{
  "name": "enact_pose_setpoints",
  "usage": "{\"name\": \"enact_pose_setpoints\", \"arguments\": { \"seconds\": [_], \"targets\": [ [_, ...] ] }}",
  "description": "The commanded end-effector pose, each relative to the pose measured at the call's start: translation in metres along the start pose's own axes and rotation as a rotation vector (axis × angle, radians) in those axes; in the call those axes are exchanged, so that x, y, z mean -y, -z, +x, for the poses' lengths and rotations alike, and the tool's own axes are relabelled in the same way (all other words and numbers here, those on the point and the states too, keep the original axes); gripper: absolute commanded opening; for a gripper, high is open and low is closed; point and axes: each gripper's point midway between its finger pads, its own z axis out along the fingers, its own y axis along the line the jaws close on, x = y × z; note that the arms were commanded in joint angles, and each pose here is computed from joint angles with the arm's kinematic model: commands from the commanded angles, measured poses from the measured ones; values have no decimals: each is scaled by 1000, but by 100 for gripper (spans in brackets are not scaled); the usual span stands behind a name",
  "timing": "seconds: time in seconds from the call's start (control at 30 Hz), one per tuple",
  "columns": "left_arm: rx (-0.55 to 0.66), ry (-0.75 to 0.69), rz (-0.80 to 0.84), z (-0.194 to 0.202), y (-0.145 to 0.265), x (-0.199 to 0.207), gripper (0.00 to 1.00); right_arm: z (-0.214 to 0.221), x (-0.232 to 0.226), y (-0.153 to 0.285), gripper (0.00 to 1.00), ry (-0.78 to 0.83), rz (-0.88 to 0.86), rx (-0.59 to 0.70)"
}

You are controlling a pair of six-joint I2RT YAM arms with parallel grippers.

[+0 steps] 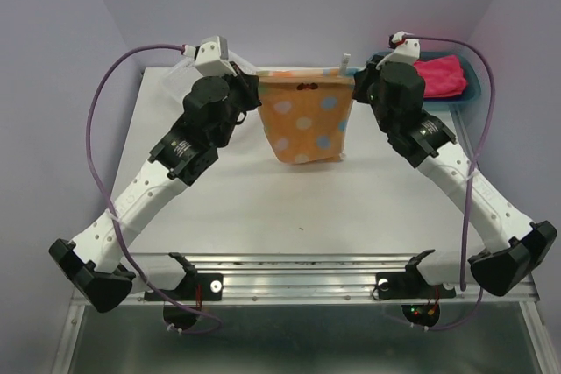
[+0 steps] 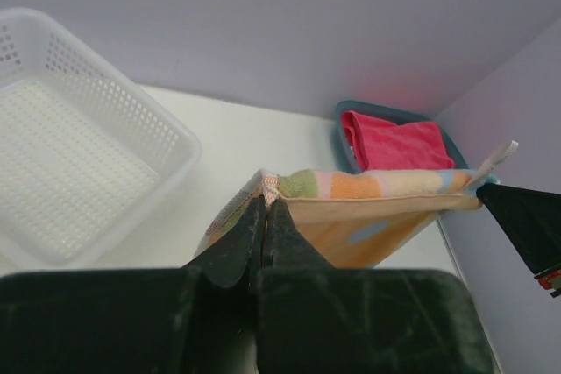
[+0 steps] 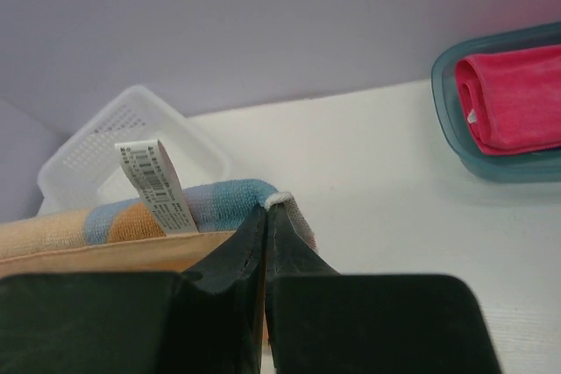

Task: Fold and stack the towels
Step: Flatten out the crumpled towel

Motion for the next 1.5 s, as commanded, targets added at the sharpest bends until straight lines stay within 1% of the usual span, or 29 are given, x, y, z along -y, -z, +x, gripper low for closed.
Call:
{"name": "enact_pose_setpoints", "arguments": {
  "seconds": [0.0,0.03,0.1,0.13,0.17,0.23,0.27,0.33,0.37,0.5,0.57,0.7,0.8,0.9,0.97,1.0,1.07,1.1,1.17,1.2,1.27,1.3,1.37,1.4,1.43,1.47],
  "targets": [
    [190,5,97,-82,23,24,0,-75,-12,25,1,-62,-80,147],
    [201,4,119,-89,30,27,0,-82,-13,36,1,-80,-108,158],
    [219,16,183,-101,45,36,0,-82,-15,49,1,-110,-150,149],
    [218,17,210,-102,51,39,0,-94,-13,66,1,-140,-178,174],
    [219,20,239,-105,56,43,0,-96,-17,75,1,-152,-219,171],
    [222,34,328,-113,76,54,0,-102,-21,94,1,-171,-280,176],
    [225,41,354,-116,82,57,0,-111,-26,112,1,-191,-345,183],
    [224,49,436,-120,101,67,0,-120,-32,134,1,-214,-417,185],
    [213,50,483,-120,108,73,0,-125,-39,152,1,-216,-490,184],
    [199,73,641,-126,145,90,0,-137,-51,193,1,-237,-641,168],
    [209,90,676,-134,160,92,0,-141,-55,209,1,-252,-696,163],
    [211,101,712,-137,172,95,0,-150,-49,234,1,-278,-734,197],
    [204,106,704,-134,170,93,0,-149,-41,231,1,-290,-694,208],
    [209,111,649,-129,157,86,0,-141,-36,215,1,-290,-636,205],
    [201,109,594,-121,141,80,0,-136,-25,192,1,-292,-531,217],
    [192,107,522,-112,122,72,0,-126,-23,178,1,-285,-491,202],
    [173,102,453,-98,100,64,0,-119,-16,159,1,-275,-417,211],
    [167,93,393,-85,77,58,0,-110,-5,138,1,-272,-320,211],
    [145,73,323,-68,50,48,0,-87,8,109,1,-247,-204,198],
    [105,57,270,-45,24,40,0,-80,20,90,1,-245,-106,215],
    [62,43,224,-22,-5,28,0,-49,34,62,1,-196,-1,185],
    [30,32,189,0,-36,10,0,-39,42,51,1,-182,57,186],
    [-2,34,168,21,-67,-7,0,-15,46,18,1,-149,99,158],
    [-41,37,165,39,-94,-20,0,-8,54,0,1,-152,104,136],
    [-55,37,159,46,-107,-27,0,9,59,-25,1,-142,110,98],
    [-76,33,157,55,-120,-32,0,19,66,-41,1,-143,114,69]
  ]
}}
